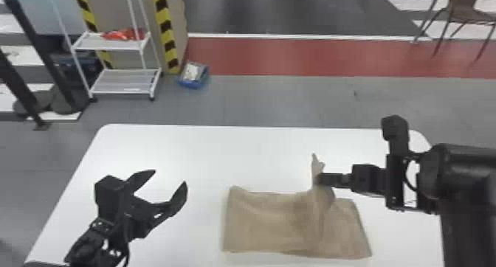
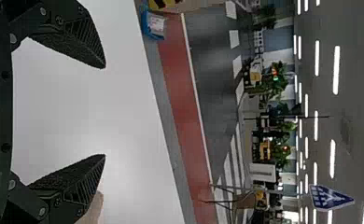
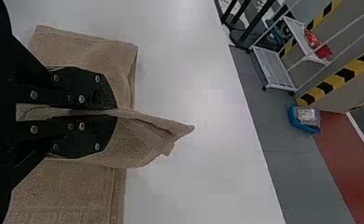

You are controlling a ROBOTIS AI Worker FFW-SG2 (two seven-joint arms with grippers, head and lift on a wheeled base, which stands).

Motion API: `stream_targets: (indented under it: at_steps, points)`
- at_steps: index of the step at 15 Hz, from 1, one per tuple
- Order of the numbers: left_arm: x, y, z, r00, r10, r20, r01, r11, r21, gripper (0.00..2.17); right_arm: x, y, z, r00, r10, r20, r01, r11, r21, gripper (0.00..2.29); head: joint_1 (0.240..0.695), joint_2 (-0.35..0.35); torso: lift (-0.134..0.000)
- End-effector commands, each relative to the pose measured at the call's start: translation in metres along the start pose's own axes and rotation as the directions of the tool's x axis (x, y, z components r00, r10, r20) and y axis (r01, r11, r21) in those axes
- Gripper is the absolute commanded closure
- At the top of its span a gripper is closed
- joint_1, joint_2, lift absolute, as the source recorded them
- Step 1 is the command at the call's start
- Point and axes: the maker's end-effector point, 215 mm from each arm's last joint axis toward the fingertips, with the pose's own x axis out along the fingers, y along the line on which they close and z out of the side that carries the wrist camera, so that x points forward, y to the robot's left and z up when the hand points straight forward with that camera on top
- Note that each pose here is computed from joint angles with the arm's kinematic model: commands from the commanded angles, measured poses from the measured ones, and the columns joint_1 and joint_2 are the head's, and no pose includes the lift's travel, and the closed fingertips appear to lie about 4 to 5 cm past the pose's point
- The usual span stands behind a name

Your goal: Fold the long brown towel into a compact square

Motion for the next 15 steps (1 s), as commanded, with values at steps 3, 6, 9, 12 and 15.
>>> stream_targets:
  at_steps: [3,6,9,12,15]
  points:
    - [-0.011,0.049,0.016,0.989,0.083,0.122,-0.084,0.996,0.002,0.23,0.020,0.074,-0.007,0.997,0.064,-0.036,-0.068,0.988,-0.141,1.06,0.695,0.079,0.000]
    - [-0.022,0.076,0.026,0.977,0.110,0.181,-0.113,0.994,0.009,0.23,0.028,0.112,0.001,0.998,0.062,-0.008,-0.062,0.963,-0.263,1.06,0.695,0.174,0.000]
    - [-0.028,0.092,0.032,0.969,0.122,0.213,-0.126,0.992,0.005,0.23,0.042,0.153,0.016,0.995,0.078,0.056,-0.051,0.922,-0.383,1.06,0.695,0.242,0.000]
    - [-0.026,0.099,0.037,0.966,0.130,0.225,-0.134,0.991,-0.001,0.23,0.051,0.202,0.029,0.979,0.163,0.123,-0.090,0.885,-0.458,1.06,0.695,0.288,0.000]
    - [-0.023,0.104,0.039,0.964,0.135,0.230,-0.135,0.991,-0.016,0.23,0.053,0.243,0.024,0.959,0.255,0.122,-0.165,0.856,-0.490,1.06,0.695,0.344,0.000]
